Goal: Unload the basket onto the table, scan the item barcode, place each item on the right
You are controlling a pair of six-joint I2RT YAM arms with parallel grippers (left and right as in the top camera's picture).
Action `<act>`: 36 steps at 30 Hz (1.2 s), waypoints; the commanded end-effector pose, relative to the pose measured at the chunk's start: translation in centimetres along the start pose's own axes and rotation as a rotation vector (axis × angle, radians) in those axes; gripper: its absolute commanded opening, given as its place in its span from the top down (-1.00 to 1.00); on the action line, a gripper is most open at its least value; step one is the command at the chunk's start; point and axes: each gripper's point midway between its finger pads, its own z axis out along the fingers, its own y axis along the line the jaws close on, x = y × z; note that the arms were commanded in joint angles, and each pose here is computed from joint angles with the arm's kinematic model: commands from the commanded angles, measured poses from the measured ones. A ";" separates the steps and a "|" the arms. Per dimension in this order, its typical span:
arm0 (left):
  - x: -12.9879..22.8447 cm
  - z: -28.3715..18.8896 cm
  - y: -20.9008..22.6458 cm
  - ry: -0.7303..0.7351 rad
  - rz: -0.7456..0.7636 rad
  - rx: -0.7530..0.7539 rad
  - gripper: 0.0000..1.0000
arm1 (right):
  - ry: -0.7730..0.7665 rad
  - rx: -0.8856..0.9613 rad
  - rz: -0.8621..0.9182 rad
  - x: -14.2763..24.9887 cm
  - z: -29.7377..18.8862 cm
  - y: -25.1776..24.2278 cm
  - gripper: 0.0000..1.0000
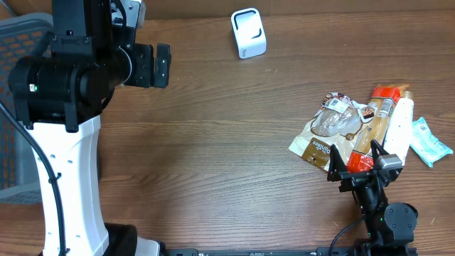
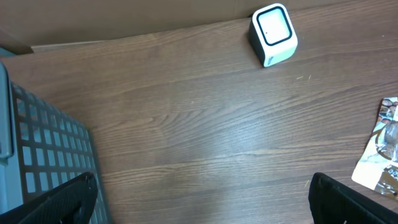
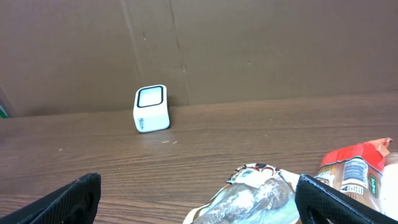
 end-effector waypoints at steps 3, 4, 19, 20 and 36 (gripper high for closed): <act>0.3 -3.8 -0.3 -0.127 -0.018 0.011 -1.00 | -0.005 -0.012 0.003 0.1 0.0 0.2 -1.00; 0.0 -3.8 -0.2 -0.160 -0.014 0.010 -0.99 | -0.005 -0.012 0.003 0.1 0.0 0.2 -1.00; 7.7 -0.9 -1.2 -0.652 0.189 0.092 -0.99 | -0.005 -0.012 0.003 0.1 0.0 0.2 -1.00; 8.3 -0.7 -1.4 -0.687 0.198 0.088 -0.99 | -0.005 -0.012 0.003 0.1 0.0 0.2 -1.00; 19.6 5.6 -2.7 -0.859 0.224 0.056 -0.99 | -0.005 -0.012 0.003 0.1 0.0 0.2 -1.00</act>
